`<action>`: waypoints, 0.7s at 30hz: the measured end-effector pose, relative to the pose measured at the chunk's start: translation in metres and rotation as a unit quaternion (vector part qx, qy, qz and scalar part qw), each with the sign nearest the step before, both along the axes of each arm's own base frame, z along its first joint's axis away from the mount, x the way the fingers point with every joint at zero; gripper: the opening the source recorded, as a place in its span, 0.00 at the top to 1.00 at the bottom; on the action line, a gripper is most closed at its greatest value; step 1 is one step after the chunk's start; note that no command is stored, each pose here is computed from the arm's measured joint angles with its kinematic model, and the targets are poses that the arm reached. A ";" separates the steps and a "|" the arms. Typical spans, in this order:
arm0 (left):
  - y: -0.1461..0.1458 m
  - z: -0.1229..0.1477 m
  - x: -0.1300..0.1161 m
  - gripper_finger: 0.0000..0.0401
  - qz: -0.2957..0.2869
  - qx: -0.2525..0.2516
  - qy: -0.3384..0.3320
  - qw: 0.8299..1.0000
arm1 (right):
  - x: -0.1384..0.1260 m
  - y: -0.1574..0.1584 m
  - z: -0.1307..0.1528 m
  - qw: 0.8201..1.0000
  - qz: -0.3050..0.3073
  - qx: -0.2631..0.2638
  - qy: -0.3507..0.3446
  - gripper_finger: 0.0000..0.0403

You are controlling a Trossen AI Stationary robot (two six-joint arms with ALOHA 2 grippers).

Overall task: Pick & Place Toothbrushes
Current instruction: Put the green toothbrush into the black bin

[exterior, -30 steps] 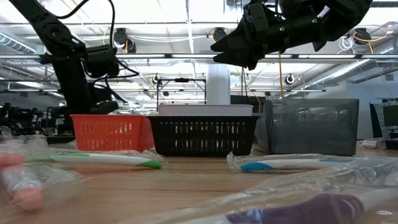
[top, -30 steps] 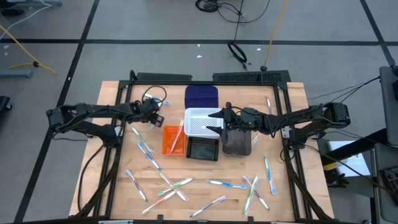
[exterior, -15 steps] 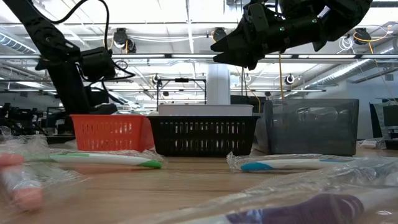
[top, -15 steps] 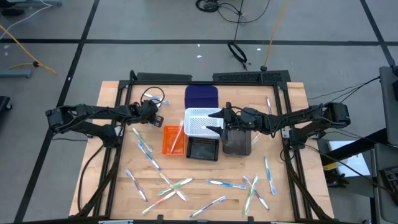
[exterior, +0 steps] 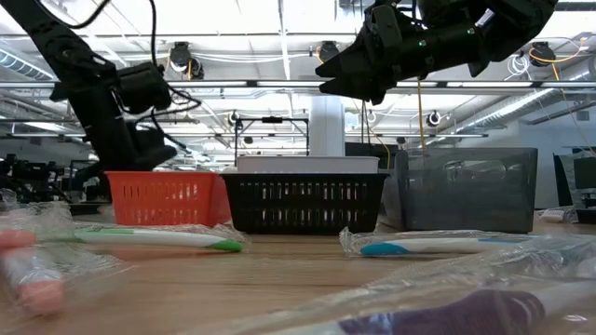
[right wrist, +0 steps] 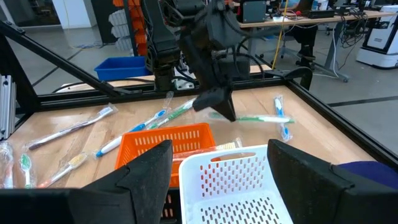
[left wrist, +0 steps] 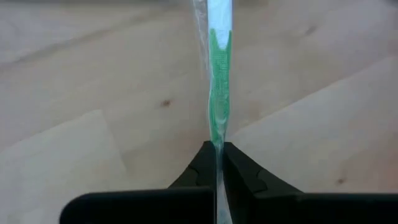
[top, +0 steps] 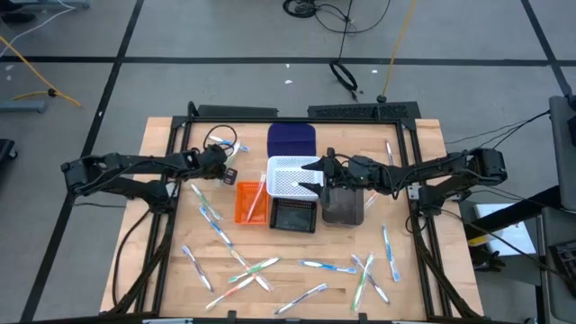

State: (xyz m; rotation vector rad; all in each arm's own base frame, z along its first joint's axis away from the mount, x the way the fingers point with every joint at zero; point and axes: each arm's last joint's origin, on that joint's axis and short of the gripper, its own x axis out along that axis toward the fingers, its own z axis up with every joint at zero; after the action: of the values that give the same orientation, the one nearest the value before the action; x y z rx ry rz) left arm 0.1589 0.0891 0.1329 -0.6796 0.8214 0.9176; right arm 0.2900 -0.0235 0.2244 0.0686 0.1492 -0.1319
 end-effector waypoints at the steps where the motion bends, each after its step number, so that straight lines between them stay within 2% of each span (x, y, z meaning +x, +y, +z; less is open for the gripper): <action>1: 0.000 0.003 -0.001 0.99 -0.002 0.006 -0.007 1.000 | 0.000 0.000 0.000 1.000 0.000 0.000 0.000 0.37; 8: -0.007 0.027 -0.009 1.00 -0.018 0.038 -0.057 0.997 | 0.000 0.000 0.000 1.000 0.000 0.000 0.000 0.37; 13: -0.017 0.044 -0.011 1.00 -0.053 0.066 -0.110 0.990 | 0.000 0.000 0.000 1.000 0.000 0.000 0.000 0.37; 18: -0.028 0.060 -0.006 1.00 -0.109 0.100 -0.175 0.973 | 0.000 0.000 0.001 1.000 -0.002 0.014 -0.006 0.37; 21: -0.035 0.070 0.002 1.00 -0.150 0.128 -0.221 0.955 | 0.000 0.000 0.002 1.000 -0.003 0.021 -0.014 0.37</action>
State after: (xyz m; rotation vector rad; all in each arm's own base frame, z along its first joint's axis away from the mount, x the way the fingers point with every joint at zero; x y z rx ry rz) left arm 0.1610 0.0542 0.2029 -0.4894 0.3812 0.5513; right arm 0.2903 -0.0235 0.2267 0.1121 0.1229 -0.1340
